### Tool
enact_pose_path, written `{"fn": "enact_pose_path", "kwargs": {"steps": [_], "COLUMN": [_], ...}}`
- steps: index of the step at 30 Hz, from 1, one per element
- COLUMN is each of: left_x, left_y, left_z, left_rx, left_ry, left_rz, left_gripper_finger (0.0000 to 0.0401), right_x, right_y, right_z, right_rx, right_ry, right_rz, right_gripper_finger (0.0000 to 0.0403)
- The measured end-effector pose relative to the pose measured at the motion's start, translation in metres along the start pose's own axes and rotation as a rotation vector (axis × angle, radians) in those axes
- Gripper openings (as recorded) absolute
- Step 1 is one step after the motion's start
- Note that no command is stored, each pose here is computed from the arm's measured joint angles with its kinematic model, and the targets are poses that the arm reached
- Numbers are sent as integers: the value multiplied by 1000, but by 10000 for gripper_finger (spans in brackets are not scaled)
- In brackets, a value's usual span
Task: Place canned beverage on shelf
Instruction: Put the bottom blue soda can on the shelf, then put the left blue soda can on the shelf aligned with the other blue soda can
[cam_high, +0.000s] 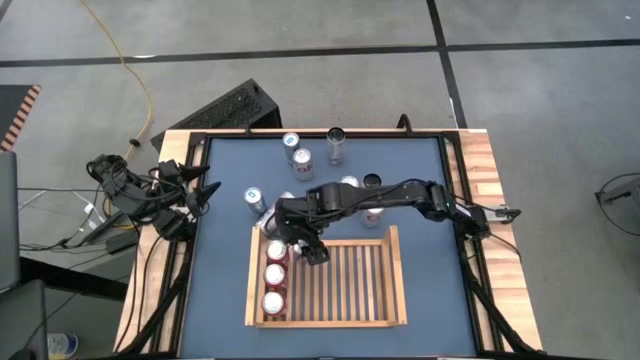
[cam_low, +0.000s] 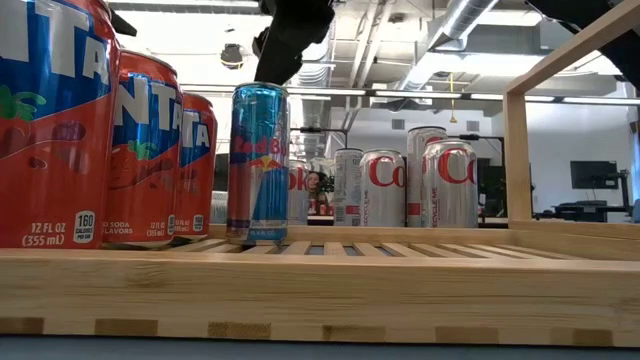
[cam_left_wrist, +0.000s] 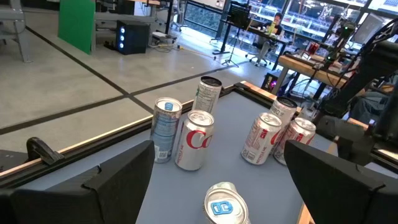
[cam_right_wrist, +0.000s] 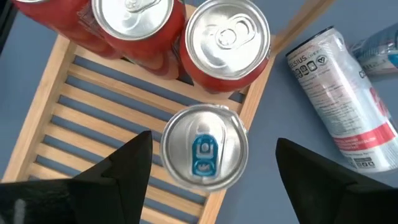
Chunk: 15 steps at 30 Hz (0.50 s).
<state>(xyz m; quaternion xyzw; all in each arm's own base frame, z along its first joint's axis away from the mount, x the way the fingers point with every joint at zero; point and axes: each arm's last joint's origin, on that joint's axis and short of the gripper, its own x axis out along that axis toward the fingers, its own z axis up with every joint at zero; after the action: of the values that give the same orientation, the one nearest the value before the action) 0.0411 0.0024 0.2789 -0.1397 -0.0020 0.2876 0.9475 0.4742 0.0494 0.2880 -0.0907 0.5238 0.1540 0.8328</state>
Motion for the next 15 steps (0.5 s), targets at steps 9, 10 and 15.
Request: {"fn": "enact_pose_path", "kwargs": {"steps": [9, 10, 15], "left_x": [0, 0, 4], "left_y": [-2, -3, -16], "left_z": [0, 0, 0], "left_rx": [14, 26, 118], "left_ry": [27, 31, 27], "left_rz": [-64, -75, -67], "left_gripper_finger": [348, 348, 348], "right_x": [-45, -52, -84], "right_y": [-8, -9, -21], "right_z": [-6, -8, -14], "right_rx": [26, 25, 51], "right_ry": [-38, -43, -95], "right_rz": [-44, -51, -110], "right_gripper_finger": [309, 309, 309]}}
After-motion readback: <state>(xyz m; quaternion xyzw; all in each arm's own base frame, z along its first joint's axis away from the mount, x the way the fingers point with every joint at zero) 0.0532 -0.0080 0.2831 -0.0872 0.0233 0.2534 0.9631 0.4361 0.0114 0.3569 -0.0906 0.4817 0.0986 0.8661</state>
